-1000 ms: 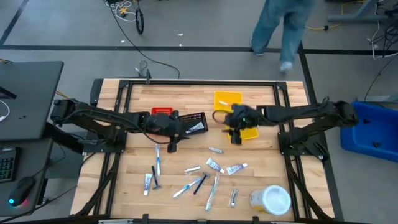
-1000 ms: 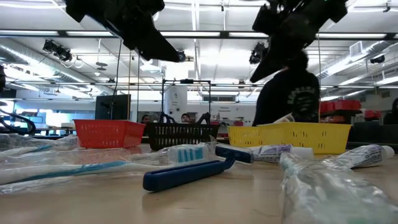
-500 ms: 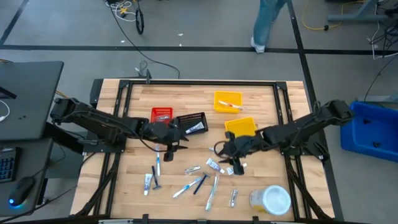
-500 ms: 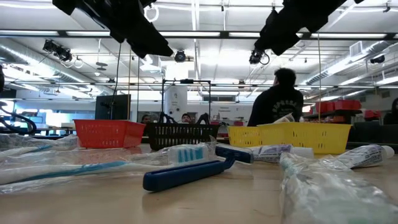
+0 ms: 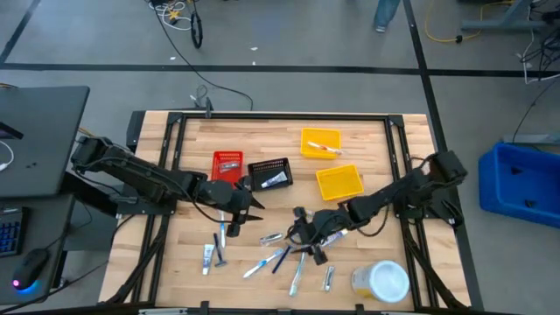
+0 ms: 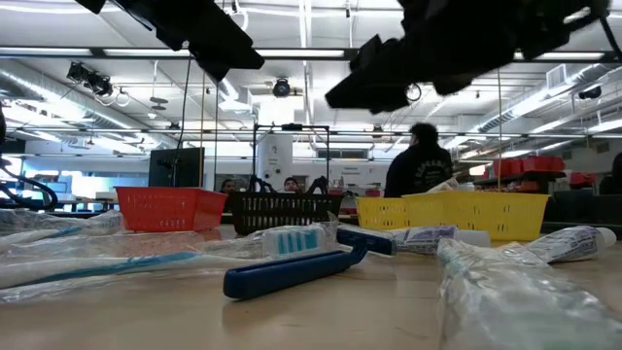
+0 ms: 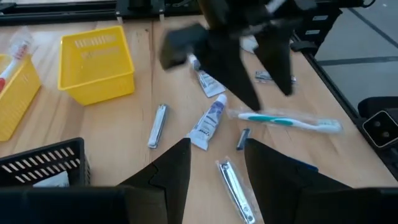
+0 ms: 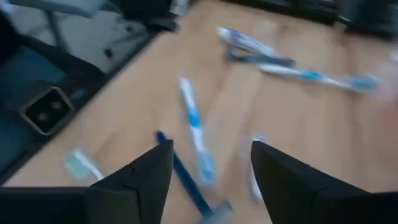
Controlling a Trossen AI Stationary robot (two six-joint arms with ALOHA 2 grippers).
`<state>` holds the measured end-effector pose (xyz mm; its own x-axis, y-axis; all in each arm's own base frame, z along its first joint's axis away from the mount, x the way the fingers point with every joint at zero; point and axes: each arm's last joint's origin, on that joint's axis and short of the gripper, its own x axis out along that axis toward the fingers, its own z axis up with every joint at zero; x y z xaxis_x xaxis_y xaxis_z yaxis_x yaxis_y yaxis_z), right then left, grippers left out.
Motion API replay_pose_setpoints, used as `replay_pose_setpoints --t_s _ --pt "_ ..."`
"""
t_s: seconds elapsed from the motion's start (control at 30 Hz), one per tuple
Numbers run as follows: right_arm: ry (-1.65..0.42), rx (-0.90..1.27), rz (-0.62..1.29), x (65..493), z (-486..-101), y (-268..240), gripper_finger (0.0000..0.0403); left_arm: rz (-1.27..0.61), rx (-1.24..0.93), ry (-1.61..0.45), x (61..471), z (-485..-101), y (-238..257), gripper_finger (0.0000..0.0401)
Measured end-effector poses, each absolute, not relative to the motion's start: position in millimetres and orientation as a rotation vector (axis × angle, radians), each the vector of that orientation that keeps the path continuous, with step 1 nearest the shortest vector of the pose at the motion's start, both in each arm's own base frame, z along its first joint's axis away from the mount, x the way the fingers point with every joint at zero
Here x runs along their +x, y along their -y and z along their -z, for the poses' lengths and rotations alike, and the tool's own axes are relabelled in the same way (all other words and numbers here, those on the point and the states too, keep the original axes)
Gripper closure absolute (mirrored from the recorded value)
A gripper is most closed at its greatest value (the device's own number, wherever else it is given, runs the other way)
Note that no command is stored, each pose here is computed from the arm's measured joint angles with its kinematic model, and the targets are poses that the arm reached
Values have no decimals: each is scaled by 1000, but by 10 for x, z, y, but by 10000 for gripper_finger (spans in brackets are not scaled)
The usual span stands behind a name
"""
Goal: Pick & Place Travel size toiletries
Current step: Put the blue razor into the bottom yellow bin
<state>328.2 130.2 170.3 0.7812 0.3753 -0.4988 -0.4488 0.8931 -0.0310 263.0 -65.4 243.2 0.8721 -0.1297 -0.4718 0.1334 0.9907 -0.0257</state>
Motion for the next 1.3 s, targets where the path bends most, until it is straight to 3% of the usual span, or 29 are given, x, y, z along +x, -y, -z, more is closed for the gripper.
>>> replay_pose_setpoints --t_s 0.3,0.67,0.9,1.3 --pt "-612 -236 -593 3658 -1475 -1598 206 124 -47 -498 2629 -2431 654 242" --pt "-651 -248 -609 3679 -1393 -1667 262 135 -32 -502 2627 -2427 656 242" --pt "-722 -257 -606 3699 -1121 -1659 260 137 -26 -506 2625 -2424 657 242" --pt "-725 -254 -545 3765 -1117 -1506 262 147 13 -502 2626 -2425 656 242"
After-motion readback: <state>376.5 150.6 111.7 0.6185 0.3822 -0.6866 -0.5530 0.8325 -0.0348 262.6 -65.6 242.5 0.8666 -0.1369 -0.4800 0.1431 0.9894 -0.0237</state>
